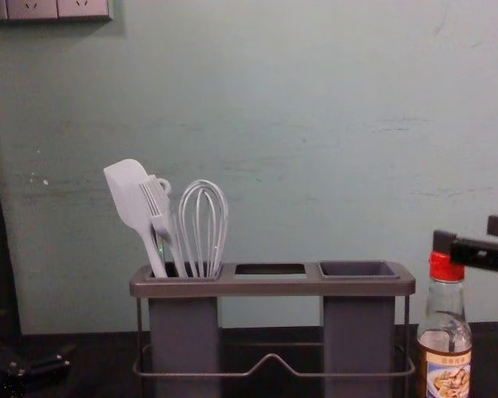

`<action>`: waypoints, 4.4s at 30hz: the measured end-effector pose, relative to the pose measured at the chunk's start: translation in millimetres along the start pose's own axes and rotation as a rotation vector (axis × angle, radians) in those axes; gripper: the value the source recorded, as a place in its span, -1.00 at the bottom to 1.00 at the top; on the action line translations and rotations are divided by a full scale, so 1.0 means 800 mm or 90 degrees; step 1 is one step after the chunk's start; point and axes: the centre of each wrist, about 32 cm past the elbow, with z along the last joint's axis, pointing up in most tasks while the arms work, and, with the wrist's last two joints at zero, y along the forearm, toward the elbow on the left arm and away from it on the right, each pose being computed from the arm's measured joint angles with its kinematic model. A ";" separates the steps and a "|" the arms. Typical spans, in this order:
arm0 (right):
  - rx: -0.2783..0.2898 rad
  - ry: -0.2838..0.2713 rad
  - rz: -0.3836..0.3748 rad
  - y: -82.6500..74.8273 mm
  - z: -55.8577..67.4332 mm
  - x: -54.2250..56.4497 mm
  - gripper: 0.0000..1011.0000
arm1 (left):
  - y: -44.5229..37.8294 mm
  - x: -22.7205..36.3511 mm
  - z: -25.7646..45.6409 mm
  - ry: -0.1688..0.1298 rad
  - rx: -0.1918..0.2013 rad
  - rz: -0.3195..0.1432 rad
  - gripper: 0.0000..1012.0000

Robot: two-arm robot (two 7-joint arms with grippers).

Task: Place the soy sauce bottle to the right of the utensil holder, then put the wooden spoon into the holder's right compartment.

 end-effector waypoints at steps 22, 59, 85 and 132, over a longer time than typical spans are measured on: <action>-0.148 0.024 0.224 -0.071 0.127 -0.036 0.98 | 0.000 0.0000 0.0000 0.000 0.000 0.000 1.00; -0.608 -0.064 0.247 0.119 0.101 -0.103 0.98 | 0.000 0.0000 0.0000 0.000 0.000 0.000 1.00; -0.601 -0.072 0.246 0.149 0.081 -0.113 0.98 | 0.000 0.0000 0.0000 0.000 0.000 0.000 1.00; -0.602 -0.084 0.248 0.146 0.065 -0.113 0.98 | 0.000 0.0000 0.0000 0.000 0.000 0.000 1.00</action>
